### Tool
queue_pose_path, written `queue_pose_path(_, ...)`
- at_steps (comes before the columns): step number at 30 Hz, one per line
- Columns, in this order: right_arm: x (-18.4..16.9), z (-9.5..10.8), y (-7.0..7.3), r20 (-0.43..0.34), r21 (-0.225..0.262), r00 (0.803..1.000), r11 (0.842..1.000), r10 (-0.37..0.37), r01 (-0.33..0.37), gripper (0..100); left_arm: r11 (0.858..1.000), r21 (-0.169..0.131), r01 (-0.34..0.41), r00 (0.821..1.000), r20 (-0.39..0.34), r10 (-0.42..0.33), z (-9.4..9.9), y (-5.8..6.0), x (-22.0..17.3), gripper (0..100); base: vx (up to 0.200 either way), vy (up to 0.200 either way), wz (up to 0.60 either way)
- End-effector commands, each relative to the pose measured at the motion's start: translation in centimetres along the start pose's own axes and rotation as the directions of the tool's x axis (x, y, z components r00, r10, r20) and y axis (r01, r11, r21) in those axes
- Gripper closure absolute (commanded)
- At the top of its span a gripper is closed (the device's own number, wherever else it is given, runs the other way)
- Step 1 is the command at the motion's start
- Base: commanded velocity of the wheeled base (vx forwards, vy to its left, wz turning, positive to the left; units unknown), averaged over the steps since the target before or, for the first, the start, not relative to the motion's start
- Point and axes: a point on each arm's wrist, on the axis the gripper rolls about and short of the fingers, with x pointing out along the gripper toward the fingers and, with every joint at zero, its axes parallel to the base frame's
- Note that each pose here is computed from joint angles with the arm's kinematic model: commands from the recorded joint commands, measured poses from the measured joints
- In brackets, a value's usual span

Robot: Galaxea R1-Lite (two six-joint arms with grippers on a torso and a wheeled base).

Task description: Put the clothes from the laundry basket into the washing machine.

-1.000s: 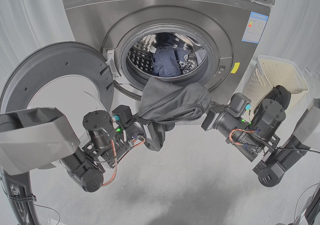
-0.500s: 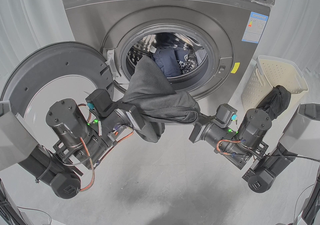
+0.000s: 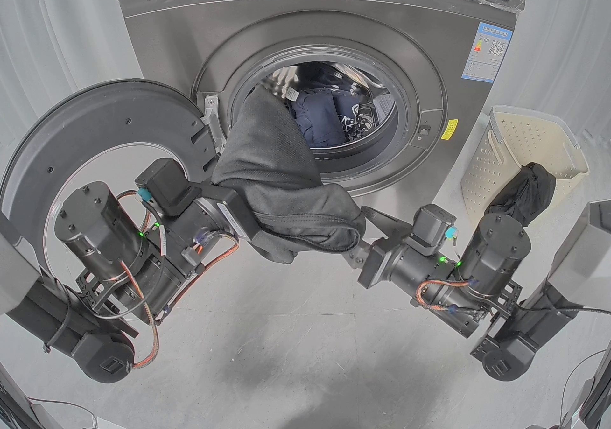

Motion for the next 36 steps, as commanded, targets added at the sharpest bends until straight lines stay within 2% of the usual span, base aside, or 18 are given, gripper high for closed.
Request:
queue_pose_path(1,-4.1,0.6,1.2,-0.064,-0.025,0.997,0.999,0.047,-0.048,0,1.0,0.003,-0.011,1.0,-0.001,0.011,0.2,0.3,-0.3,100,0.0,0.0,0.0)
queue_pose_path(4,-5.4,-0.1,1.0,-0.119,-0.045,0.991,0.997,0.06,-0.065,0,1.0,0.005,-0.015,1.0,-0.027,0.015,-0.1,0.4,-1.0,100,0.0,0.0,0.0)
queue_pose_path(5,-6.2,-0.5,0.9,-0.154,-0.053,0.986,0.996,0.057,-0.066,0,1.0,0.006,-0.016,0.999,-0.048,0.016,-0.4,0.5,-1.5,100,0.0,0.0,0.0)
queue_pose_path(7,-6.7,-0.9,0.4,-0.178,-0.059,0.983,0.997,0.04,-0.051,0,1.0,0.003,-0.017,0.998,-0.065,0.017,-0.7,0.5,-1.7,100,0.0,0.0,0.0)
queue_pose_path(13,-8.1,-1.7,0.0,-0.245,-0.053,0.968,0.997,0.048,-0.063,0,1.0,0.005,-0.025,0.997,-0.074,0.025,-0.9,0.7,-1.8,100,0.0,0.0,0.0)
queue_pose_path(21,-7.8,-0.9,-0.5,-0.206,-0.06,0.978,0.997,0.028,-0.041,0,1.0,0.009,-0.028,0.997,-0.07,0.029,-0.7,0.8,-2.0,100,0.0,0.0,0.0)
queue_pose_path(26,-6.8,0.1,-0.9,-0.148,-0.056,0.989,0.998,0.013,-0.021,0,0.999,0.013,-0.031,0.995,-0.091,0.032,-1.1,0.9,-2.4,100,0.0,0.0,0.0)
queue_pose_path(28,-6.0,1.0,-1.6,-0.101,-0.056,0.995,0.998,-0.008,0.003,0,0.999,0.015,-0.032,0.995,-0.096,0.033,-1.1,1.0,-2.5,100,0.0,0.0,0.0)
queue_pose_path(32,-6.0,1.4,-2.4,-0.082,-0.062,0.996,0.998,-0.038,0.033,0,1.0,0.01,-0.027,0.997,-0.078,0.027,-0.7,0.9,-2.4,100,0.0,0.0,0.0)
queue_pose_path(36,-6.1,1.3,-2.8,-0.087,-0.064,0.995,0.997,-0.051,0.045,0,1.0,-0.01,-0.026,0.996,-0.084,0.025,-0.7,0.8,-2.7,100,0.0,0.0,0.0)
